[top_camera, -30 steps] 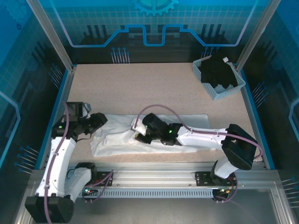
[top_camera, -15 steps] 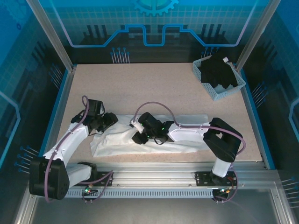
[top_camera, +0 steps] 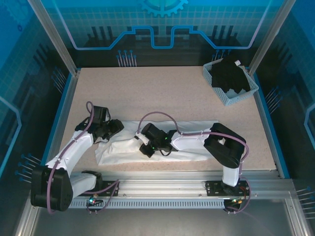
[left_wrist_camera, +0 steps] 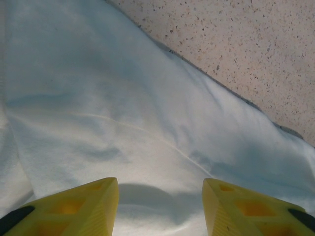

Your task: Fold the inside-out t-shirt

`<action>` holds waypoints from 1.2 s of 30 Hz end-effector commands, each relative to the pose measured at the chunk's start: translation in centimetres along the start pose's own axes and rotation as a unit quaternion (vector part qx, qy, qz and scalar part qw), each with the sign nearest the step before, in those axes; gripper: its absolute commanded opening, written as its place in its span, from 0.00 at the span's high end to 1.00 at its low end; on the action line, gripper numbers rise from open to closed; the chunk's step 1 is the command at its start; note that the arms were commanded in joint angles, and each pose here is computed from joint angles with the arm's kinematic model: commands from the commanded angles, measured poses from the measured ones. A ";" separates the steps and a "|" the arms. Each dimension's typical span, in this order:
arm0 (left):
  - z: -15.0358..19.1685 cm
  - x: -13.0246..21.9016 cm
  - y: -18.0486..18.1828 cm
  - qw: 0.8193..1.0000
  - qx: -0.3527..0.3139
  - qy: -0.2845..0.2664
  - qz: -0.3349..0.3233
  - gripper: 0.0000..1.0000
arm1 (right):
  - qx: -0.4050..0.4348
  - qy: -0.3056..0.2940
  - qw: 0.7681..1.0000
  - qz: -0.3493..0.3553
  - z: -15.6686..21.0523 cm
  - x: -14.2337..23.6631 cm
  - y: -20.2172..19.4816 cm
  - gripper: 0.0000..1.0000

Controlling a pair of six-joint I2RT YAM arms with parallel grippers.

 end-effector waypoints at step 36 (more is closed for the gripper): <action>-1.4 -5.8 3.4 0.999 -0.008 0.026 -0.047 0.46 | 0.130 -0.011 0.991 0.009 -2.8 5.0 5.5 0.60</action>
Point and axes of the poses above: each hand's point on the last joint's axis, 136 mm out from that joint toward the fingers, its own x axis back along the fingers, its own y axis along the line the jaws close on, z = x × y, the point moved 7 cm from there along x, back along the fingers, and after that the axes turned 6 degrees about -x, right-handed, at the moved point
